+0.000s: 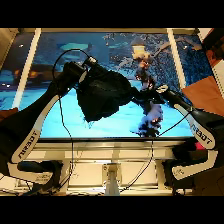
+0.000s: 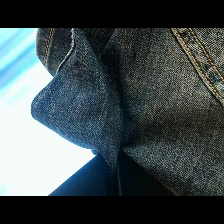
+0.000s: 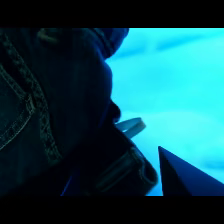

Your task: Fold the clothes and pants, and hang the long-sleeved shirts on hangers.

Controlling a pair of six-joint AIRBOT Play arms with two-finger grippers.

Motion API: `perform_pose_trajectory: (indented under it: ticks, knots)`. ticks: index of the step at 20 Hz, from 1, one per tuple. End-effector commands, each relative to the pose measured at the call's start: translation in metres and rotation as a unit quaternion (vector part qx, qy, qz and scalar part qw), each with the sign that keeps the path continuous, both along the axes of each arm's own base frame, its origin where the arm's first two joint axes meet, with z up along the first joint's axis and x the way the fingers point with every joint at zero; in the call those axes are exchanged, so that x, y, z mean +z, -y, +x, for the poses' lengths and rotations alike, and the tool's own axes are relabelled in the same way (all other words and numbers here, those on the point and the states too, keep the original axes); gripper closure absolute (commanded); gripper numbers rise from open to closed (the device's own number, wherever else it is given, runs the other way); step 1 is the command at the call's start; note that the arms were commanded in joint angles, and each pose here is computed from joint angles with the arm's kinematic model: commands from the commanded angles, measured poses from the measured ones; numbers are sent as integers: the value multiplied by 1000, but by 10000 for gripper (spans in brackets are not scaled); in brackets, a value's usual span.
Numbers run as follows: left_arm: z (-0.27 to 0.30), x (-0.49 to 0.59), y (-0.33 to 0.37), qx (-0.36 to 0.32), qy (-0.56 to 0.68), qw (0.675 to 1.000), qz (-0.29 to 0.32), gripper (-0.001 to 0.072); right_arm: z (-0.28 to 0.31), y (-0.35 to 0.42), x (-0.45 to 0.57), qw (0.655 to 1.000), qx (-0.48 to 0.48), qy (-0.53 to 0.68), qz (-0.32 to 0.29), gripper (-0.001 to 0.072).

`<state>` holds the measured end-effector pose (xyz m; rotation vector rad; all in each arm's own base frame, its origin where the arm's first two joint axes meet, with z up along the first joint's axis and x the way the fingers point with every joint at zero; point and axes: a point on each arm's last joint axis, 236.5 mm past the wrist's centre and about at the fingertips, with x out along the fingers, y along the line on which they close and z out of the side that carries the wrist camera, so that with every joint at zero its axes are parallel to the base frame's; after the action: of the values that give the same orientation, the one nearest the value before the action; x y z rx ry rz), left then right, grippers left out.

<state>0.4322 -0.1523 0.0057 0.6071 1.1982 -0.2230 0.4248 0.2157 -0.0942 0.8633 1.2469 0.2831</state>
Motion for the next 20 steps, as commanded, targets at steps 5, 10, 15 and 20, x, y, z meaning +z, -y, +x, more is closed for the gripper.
perform_pose_trajectory:
  ticks: [5,10,15,20]
  knots:
    - [1,0,-3,2,1,1000,4,680,12,-22,5,999,5,45,-7,677]
    - [16,16,-13,33,49,998,9,680,30,13,81,983,52,165,-60,677]
    - [47,87,-9,41,186,981,-38,479,37,108,204,940,1,307,-150,677]
    - [48,136,-4,46,247,964,-89,75,2,195,316,877,-86,413,-228,677]
